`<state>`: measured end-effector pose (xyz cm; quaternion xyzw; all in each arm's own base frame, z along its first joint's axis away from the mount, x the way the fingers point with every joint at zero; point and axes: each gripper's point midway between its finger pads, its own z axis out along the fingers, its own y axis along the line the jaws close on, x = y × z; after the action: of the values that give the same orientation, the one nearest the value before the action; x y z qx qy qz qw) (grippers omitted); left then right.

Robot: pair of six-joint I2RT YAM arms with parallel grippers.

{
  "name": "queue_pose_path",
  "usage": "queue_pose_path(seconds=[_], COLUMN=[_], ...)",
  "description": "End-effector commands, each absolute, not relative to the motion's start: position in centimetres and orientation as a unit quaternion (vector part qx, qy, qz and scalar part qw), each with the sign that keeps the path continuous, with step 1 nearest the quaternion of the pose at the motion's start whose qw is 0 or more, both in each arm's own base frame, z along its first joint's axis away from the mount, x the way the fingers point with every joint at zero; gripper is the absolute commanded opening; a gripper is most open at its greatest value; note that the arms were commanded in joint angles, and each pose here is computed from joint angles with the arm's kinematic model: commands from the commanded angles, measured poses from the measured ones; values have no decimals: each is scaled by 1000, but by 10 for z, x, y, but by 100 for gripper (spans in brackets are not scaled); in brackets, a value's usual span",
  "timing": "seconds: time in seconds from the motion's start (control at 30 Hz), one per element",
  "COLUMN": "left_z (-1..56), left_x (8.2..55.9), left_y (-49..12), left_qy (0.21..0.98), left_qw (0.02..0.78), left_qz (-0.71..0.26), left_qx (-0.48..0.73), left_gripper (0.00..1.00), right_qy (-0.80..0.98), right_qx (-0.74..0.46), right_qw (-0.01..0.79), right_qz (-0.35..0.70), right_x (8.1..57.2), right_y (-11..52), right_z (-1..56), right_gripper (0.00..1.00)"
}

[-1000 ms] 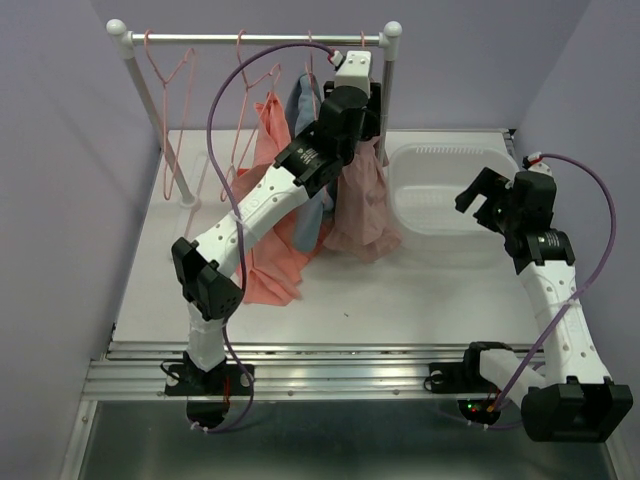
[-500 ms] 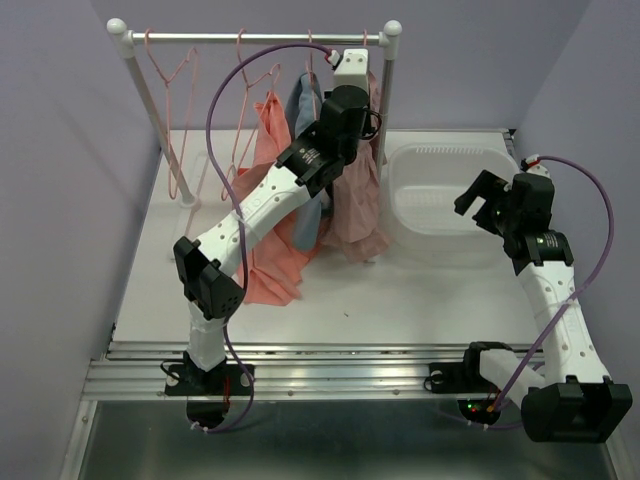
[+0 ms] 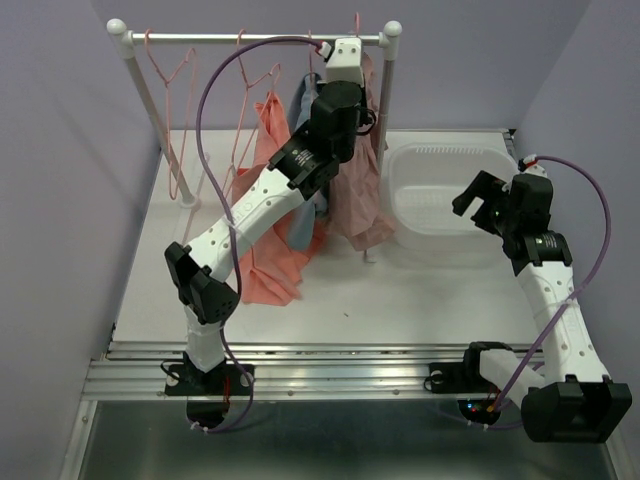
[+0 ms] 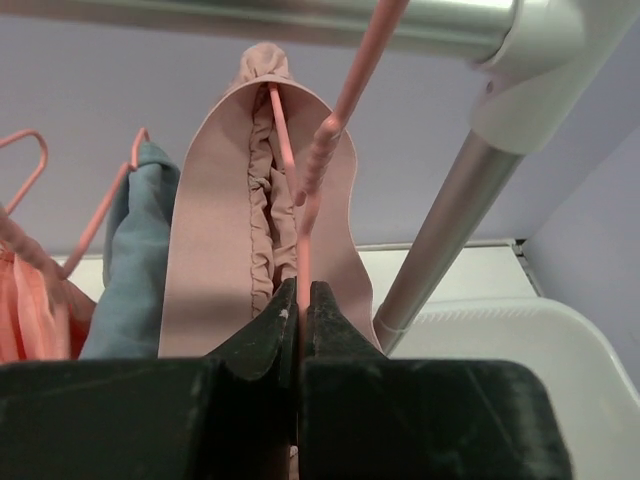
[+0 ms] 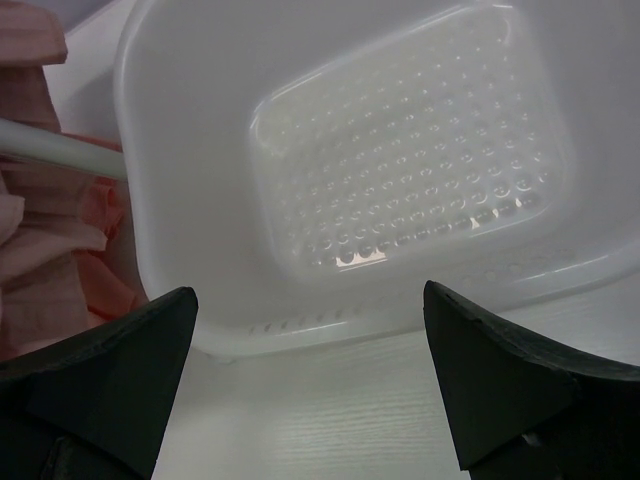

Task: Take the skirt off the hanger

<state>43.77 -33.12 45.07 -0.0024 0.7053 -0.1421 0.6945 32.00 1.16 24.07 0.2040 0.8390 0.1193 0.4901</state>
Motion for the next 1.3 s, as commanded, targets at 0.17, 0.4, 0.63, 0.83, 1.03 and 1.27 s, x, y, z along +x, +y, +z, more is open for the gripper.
queue_pose_path(seconds=[0.17,0.4,0.63,0.83,1.03,1.27], left_z=[534,503,468,439,402,363], left_x=[392,380,359,324,306,289], left_y=[-290,-292,-294,-285,-278,-285], left_qy=[630,647,665,669,686,710], left_qw=[751,735,709,691,662,621], left_qz=[-183,-193,-227,-267,-292,-326], left_qx=[-69,-63,-61,-64,-80,-56], left_gripper=[0,0,0,0,0,0], right_qy=[828,830,820,787,769,704], right_qx=[188,179,92,-5,-134,-301], right_qw=[511,508,524,532,490,486], right_qz=[133,143,211,312,388,422], right_x=[324,325,315,292,262,226], right_y=[15,19,51,95,166,241], right_z=[252,251,270,298,289,294], right_gripper=[100,100,100,100,100,100])
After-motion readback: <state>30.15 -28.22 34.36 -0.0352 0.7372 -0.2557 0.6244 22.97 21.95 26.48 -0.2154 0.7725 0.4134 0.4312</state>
